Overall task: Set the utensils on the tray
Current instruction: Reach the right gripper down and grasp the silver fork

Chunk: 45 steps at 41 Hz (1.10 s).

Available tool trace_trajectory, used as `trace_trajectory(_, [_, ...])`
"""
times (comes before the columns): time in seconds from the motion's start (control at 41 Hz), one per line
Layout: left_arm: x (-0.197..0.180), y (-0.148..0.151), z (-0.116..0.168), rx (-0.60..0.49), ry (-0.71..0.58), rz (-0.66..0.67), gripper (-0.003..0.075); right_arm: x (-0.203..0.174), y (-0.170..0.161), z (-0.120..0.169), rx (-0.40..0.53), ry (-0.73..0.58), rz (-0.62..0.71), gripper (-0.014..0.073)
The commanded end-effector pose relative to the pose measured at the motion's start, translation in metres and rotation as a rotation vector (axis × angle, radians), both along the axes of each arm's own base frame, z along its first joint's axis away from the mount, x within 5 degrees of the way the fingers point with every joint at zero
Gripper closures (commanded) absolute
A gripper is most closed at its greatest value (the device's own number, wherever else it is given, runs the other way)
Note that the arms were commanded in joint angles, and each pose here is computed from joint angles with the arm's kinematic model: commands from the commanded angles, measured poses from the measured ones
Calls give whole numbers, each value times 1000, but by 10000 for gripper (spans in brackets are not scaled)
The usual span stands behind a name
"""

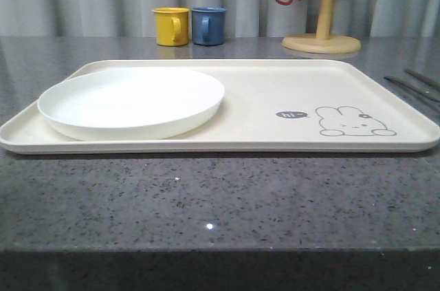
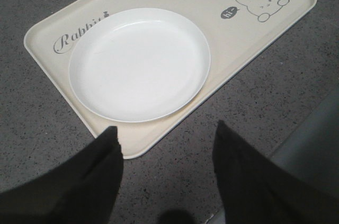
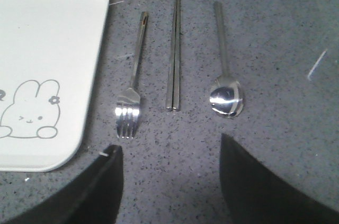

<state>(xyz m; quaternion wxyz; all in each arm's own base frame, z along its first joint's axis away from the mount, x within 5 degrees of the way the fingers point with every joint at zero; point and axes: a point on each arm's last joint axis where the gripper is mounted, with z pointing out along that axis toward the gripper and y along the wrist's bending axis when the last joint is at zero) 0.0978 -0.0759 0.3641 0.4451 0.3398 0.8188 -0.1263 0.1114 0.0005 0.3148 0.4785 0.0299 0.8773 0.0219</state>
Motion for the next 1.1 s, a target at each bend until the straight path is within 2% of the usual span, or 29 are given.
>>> trace_trajectory(0.0, [1,-2,14,-70,-72,-4,343,10,4,19,-2,-42,40,160])
trace_trajectory(0.195, [1,-2,14,-73,-75,-4,343,41,18,24,-27,151,132,160])
trace_trajectory(0.439, [1,-2,14,-74,-76,-4,343,96,25,21,-42,367,143,160])
trace_trajectory(0.658, [1,-2,14,-74,-76,-4,343,147,31,15,-53,457,140,160])
trace_trajectory(0.926, [1,-2,14,-74,-76,-4,343,198,29,4,-7,549,68,162])
trace_trajectory(1.072, [1,-2,14,-74,-76,-4,343,216,29,-8,-10,614,63,217])
